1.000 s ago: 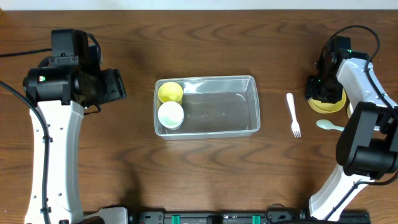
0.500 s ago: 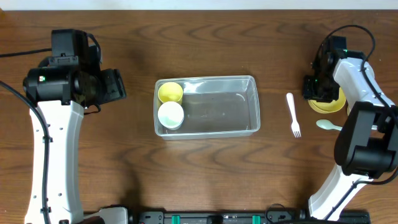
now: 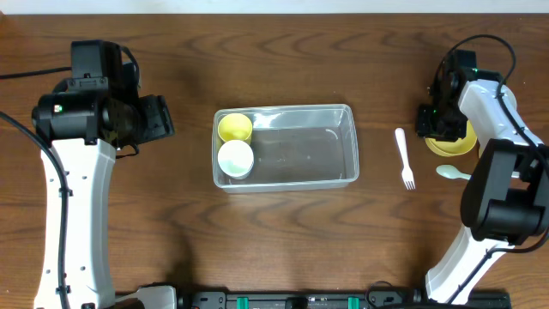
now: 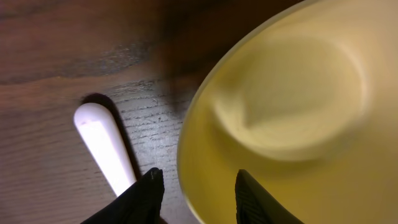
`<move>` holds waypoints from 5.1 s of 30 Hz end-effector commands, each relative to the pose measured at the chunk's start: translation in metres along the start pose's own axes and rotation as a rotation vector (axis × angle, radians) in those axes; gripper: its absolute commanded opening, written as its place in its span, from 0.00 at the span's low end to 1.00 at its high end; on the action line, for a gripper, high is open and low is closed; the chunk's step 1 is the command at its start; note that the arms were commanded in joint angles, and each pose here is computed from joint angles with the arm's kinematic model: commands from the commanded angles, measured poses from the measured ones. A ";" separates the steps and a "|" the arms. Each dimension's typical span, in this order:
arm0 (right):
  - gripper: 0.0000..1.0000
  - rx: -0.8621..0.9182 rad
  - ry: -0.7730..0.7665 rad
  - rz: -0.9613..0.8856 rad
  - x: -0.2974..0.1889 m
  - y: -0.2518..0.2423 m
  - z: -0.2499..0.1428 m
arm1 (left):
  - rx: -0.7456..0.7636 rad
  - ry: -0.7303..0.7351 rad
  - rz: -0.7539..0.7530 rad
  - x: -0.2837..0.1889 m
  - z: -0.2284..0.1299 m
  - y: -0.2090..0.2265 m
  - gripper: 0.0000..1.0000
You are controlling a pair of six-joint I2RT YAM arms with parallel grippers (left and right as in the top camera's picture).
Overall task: Pack container
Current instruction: 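Grasp the yellow bowl rim with the right gripper and carry it left, then lower the yellow bowl into the container's right half and release, then move the right gripper back to the white bowl and grasp its rim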
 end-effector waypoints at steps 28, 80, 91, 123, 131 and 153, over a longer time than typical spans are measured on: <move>0.01 -0.169 -0.144 0.084 -0.086 0.051 0.022 | -0.014 0.020 0.008 0.003 -0.004 0.003 0.70; 0.02 -0.819 -0.203 0.048 -0.100 0.258 -0.046 | -0.013 0.027 0.014 0.003 -0.005 0.004 0.70; 0.01 -0.633 -0.091 0.025 -0.120 0.200 -0.061 | -0.013 0.027 0.014 0.003 -0.005 0.004 0.70; 0.01 -0.673 0.075 0.108 -0.072 0.208 -0.109 | -0.014 0.027 0.014 0.003 -0.005 0.004 0.70; 0.19 -0.200 -0.342 -0.076 -0.174 0.125 -0.008 | -0.014 0.034 0.016 0.003 -0.007 0.004 0.71; 0.83 0.485 -0.002 -0.141 -0.073 -0.145 -0.017 | -0.014 0.034 0.015 0.003 -0.007 0.004 0.71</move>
Point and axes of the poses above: each gripper's point midway between its finger pads, its own x axis out along the fingers, its own y axis along the line the jaws close on, z = x × y, the point moved 2 cm from there along -x, back along the fingers, and after that the axes turned 3 degrees about -x, right-handed, at the moved point
